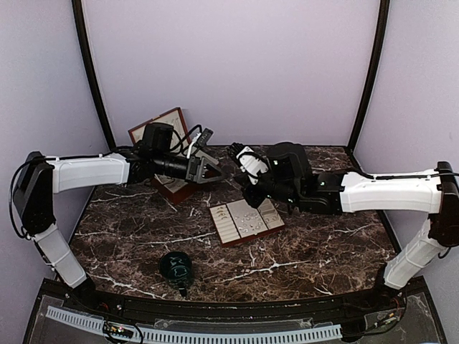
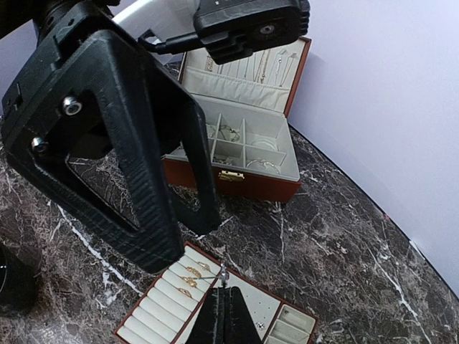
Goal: Organize the mixed jewelry
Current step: Pass from the right arm to the left
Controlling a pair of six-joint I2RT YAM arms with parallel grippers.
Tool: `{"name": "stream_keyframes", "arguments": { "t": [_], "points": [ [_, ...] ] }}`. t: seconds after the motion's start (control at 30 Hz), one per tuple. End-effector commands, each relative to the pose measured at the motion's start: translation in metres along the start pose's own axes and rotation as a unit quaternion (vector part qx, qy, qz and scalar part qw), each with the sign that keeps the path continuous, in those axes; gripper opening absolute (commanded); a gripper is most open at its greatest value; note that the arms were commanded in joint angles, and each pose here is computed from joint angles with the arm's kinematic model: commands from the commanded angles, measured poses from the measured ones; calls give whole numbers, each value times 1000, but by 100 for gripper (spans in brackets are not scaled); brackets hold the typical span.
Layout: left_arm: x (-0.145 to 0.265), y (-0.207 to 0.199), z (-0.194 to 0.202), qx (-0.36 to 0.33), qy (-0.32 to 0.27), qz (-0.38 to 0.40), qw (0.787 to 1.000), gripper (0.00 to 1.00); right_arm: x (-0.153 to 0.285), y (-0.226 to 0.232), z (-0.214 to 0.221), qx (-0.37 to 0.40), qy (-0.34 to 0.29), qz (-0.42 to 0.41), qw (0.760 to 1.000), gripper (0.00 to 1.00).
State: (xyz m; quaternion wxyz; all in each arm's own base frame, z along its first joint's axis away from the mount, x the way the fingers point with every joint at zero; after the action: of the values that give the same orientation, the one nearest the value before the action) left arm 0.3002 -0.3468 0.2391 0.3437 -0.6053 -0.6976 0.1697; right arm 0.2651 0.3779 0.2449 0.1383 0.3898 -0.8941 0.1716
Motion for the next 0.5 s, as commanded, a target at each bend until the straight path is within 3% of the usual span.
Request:
{"name": "stream_keyframes", "arguments": {
  "t": [0.0, 0.1, 0.33, 0.47],
  "points": [
    [-1, -20, -16, -23, -9, 39, 999, 56, 12, 3, -20, -2, -38, -8, 999, 0],
    [-4, -20, -13, -22, -2, 43, 999, 45, 11, 4, -20, 4, -38, -7, 999, 0],
    [-8, -22, -8, -21, 8, 52, 998, 44, 8, 4, -18, 13, -32, -6, 999, 0],
    [-10, -18, -5, -15, 12, 53, 998, 37, 8, 5, -19, 17, -32, -7, 999, 0]
  ]
}}
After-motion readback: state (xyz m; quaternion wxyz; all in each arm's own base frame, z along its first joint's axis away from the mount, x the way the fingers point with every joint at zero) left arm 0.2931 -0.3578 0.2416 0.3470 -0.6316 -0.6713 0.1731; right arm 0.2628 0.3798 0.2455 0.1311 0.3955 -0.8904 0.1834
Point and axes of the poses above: each gripper's point midway between its finger pads, its own x axis back along the fingers, its own y axis along the line the jaws close on, z = x × y, the point moved 2 cm from there along x, back along the fingers, and after that the axes turned 2 degrees about -x, right-handed, at the moved point
